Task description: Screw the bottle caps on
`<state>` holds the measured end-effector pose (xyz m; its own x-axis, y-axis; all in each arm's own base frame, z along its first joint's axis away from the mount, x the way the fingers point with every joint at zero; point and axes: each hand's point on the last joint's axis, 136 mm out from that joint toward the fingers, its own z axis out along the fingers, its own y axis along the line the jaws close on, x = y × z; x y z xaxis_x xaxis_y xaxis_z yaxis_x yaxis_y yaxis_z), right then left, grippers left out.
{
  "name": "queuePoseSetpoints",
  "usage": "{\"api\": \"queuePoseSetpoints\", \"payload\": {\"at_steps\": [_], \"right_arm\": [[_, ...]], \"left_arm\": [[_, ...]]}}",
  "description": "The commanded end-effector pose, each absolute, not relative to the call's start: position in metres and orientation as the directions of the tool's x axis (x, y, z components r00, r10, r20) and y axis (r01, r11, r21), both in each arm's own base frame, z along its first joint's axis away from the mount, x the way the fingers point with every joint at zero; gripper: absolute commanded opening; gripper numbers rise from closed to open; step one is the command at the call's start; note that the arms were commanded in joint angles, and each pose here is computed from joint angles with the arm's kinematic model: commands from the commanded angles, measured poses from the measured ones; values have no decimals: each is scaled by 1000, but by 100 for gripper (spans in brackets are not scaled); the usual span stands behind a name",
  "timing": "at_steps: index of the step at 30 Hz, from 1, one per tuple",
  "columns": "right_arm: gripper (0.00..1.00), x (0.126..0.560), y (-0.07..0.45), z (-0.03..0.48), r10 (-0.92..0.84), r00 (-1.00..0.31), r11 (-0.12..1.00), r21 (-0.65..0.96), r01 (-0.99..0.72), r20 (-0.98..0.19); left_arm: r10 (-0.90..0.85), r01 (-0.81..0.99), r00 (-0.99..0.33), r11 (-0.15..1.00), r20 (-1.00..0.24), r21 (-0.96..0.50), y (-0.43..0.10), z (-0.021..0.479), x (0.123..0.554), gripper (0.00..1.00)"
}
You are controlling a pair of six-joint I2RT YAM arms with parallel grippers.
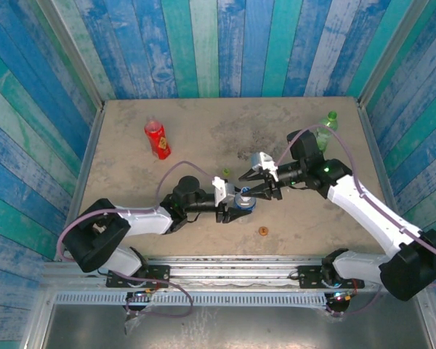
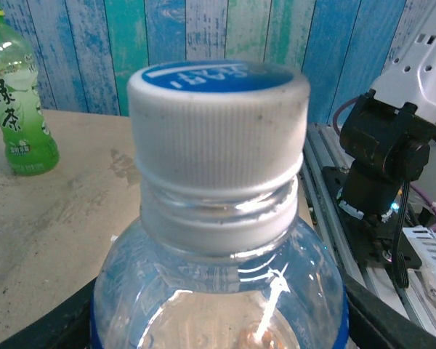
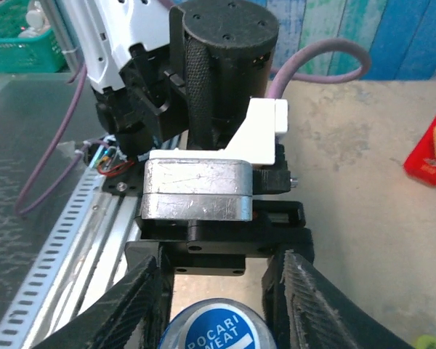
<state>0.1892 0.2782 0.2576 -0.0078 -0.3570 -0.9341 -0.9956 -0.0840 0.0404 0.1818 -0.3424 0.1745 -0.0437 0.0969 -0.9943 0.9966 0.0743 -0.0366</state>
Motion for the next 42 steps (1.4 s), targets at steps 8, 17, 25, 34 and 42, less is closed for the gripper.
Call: {"api": "queuePoseSetpoints", "payload": {"at_steps": [8,17,25,34,42], "right_arm": [[43,180,276,250,-373,-54,-123,107,-987,-926],[34,183,276,247,-383,-70,-112,121,-986,-921],[26,191,274,238,-420,-114,-40,144,-989,-901],[26,253,255,217,-348,-376,493,173,-853,-859],[18,285,235,194,-154,-495,880,109,-463,-855]], "left_arm": [[42,998,17,52,-999,19,-338,203,174,55],[32,997,24,69,-999,26,-336,204,175,55],[-18,981,46,189,-999,41,-334,222,197,54],[-46,852,51,524,-998,19,-328,257,272,54],[-25,769,81,638,-996,46,-336,284,320,53]]}}
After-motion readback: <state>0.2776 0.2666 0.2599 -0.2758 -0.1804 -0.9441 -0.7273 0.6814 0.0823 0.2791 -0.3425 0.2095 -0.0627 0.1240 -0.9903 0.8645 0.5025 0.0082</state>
